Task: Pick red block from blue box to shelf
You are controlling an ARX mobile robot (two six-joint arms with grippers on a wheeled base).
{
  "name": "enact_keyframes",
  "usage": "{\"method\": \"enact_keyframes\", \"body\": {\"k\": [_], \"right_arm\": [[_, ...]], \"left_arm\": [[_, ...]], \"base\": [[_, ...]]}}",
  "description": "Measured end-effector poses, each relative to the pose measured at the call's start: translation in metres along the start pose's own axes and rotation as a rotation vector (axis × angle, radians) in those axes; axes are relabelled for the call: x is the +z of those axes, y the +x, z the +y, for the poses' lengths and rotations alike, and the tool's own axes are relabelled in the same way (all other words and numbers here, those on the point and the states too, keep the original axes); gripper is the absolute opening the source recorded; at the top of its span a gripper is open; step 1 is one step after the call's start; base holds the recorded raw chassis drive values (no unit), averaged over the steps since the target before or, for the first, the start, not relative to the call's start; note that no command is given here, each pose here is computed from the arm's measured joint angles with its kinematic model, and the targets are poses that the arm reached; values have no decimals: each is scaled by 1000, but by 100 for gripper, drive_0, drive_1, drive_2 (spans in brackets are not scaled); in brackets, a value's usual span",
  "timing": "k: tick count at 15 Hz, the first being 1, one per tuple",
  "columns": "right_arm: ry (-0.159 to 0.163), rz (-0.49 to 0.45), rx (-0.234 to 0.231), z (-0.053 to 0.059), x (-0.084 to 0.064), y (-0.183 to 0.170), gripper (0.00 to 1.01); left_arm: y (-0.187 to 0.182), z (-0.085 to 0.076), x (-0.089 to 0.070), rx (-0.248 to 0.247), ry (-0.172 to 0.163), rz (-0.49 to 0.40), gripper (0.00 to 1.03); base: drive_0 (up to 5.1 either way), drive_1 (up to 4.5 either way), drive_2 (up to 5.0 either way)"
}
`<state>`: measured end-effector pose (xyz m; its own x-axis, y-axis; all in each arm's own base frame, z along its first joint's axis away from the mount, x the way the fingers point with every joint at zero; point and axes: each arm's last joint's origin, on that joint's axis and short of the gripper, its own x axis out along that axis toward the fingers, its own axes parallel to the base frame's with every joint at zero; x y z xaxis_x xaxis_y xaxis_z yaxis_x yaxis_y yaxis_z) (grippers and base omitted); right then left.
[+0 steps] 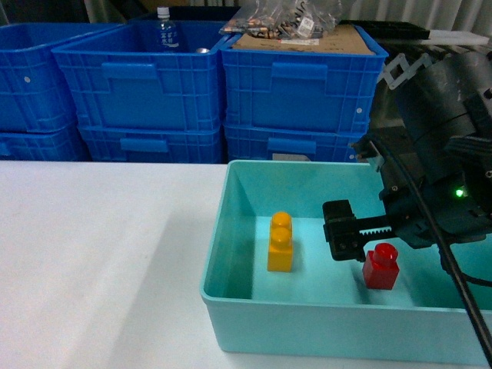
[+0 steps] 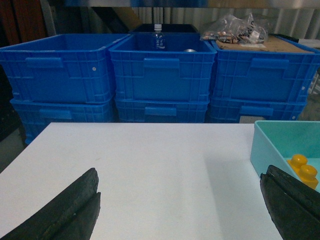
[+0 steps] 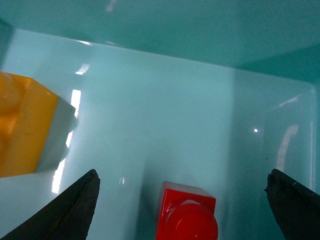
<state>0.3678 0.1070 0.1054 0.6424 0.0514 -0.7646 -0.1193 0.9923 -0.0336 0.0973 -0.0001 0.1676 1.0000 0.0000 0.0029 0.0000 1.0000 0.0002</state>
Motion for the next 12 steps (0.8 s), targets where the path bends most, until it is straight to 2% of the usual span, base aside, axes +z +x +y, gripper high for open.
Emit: {"method": "enact_keyframes", "body": {"k": [4,7,10,12], "right_arm": [[1,87,-23,-1,-12,25,96],[9,105,-30,-1,-16,29,65],[53,76,-15,-6,-15,28,32],[87,42,5,-13,-16,12,30]], "left_arm": [[0,0,0,0,0,0,98],[0,0,0,0,0,0,98],[0,0,0,0,0,0,98],[0,0,0,0,0,0,98]], "base": [[0,0,0],[0,0,0],[0,0,0],[0,0,0]]}}
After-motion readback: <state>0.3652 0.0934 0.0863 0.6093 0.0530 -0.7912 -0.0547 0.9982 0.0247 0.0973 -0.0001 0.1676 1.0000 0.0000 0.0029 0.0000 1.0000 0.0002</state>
